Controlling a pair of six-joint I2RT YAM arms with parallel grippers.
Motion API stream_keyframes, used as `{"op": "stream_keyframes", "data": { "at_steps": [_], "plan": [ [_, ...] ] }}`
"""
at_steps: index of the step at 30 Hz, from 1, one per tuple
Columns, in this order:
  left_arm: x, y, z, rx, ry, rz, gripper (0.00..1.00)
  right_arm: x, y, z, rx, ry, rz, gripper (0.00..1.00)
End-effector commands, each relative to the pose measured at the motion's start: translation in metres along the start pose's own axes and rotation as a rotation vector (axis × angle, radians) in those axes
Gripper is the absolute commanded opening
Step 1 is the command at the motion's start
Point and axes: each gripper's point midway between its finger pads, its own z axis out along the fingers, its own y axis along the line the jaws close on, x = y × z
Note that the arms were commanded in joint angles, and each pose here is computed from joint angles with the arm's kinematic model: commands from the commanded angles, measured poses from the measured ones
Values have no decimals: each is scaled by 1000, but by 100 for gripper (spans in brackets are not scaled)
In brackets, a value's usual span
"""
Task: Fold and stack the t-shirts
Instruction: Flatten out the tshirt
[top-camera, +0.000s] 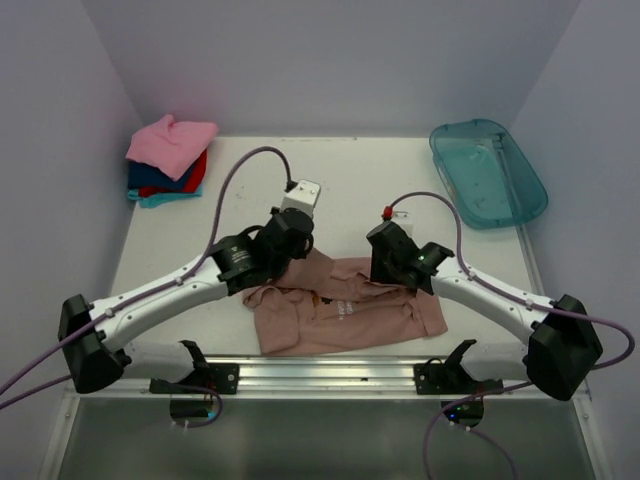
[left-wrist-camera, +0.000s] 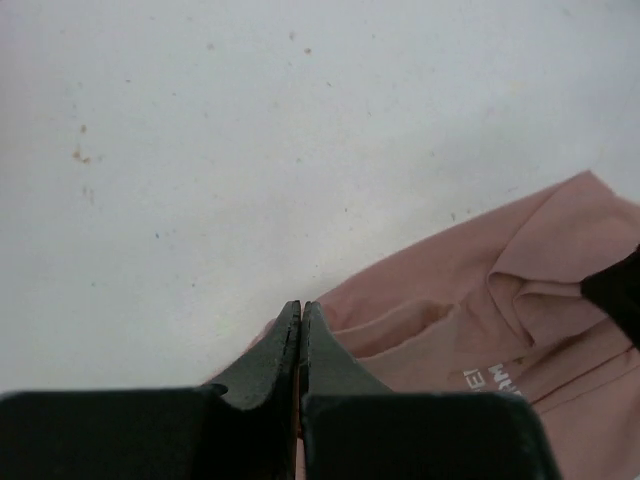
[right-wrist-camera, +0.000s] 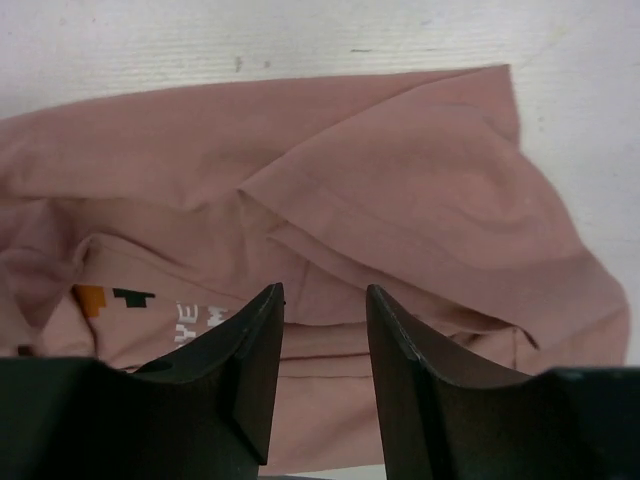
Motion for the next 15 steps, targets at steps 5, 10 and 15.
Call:
{"op": "stream_keyframes", "data": {
  "at_steps": [5, 10, 15],
  "plan": [
    [-17, 50, -41, -157, -89, -162, 0, 27, 47, 15, -191, 105, -40, 47],
    [-16, 56, -47, -169, -100, -184, 0, 47, 59, 25, -203, 186, -85, 48],
    [-14, 58, -46, -177, -95, -181, 0, 56, 57, 29, -182, 200, -95, 45]
  ]
}}
